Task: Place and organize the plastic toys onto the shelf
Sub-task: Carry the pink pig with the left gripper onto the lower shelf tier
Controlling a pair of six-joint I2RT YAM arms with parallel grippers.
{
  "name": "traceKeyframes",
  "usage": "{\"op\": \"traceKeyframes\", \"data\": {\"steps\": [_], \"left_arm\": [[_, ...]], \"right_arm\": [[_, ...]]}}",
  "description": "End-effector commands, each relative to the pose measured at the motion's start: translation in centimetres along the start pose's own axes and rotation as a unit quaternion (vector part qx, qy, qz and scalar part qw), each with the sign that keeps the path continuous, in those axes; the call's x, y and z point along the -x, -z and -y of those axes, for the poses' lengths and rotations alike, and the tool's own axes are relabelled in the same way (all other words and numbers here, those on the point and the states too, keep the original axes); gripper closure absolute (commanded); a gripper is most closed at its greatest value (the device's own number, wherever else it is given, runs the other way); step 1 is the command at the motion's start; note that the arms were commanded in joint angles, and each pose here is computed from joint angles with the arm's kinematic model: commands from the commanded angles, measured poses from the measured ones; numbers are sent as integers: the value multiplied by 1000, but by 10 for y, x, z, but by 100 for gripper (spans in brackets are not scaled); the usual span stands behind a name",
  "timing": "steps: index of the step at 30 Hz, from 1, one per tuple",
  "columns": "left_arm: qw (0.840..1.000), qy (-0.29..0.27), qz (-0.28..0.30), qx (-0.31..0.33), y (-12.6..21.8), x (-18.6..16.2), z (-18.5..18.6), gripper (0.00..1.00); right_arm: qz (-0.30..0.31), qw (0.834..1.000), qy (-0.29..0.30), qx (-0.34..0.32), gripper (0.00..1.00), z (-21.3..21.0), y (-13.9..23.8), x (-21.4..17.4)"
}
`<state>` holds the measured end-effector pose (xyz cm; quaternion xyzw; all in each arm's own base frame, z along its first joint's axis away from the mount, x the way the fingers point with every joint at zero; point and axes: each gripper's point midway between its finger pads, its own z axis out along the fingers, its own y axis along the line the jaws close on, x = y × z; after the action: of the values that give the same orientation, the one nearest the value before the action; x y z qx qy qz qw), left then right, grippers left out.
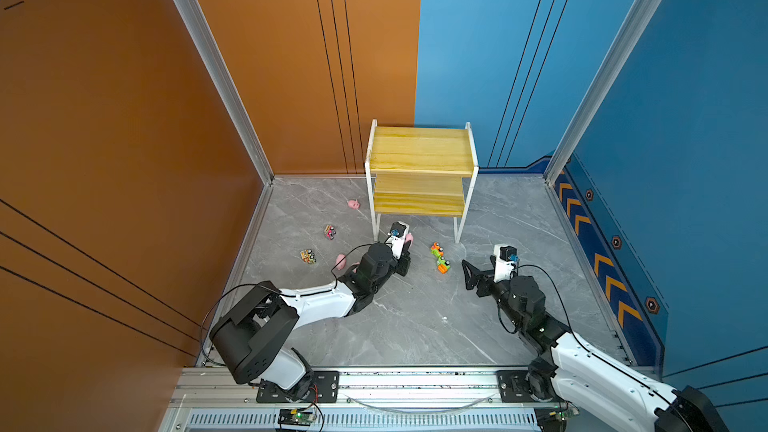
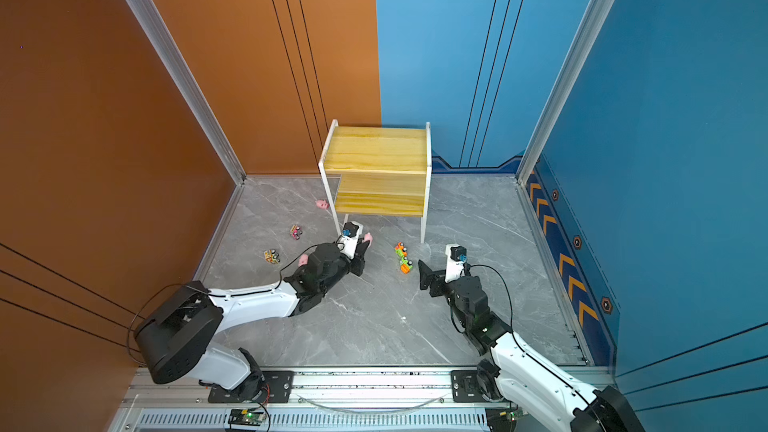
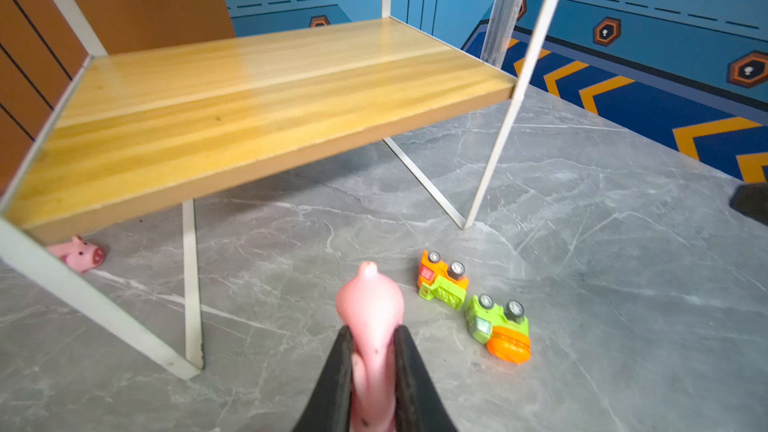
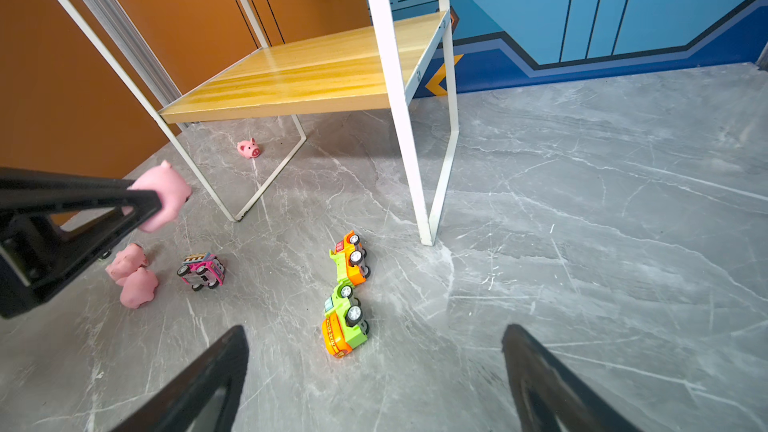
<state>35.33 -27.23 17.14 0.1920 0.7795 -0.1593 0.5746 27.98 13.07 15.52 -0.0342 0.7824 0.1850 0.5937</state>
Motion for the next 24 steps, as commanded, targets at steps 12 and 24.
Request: {"op": "traceKeyframes", "data": {"steps": [12, 24], "left_arm": [[994, -15, -44, 101, -18, 47, -49, 81], [991, -18, -29, 133, -38, 65, -71, 81]], "right_arm": [[10, 1000, 10, 7, 4, -3, 5, 6], [10, 1000, 9, 7, 4, -3, 5, 6]]}}
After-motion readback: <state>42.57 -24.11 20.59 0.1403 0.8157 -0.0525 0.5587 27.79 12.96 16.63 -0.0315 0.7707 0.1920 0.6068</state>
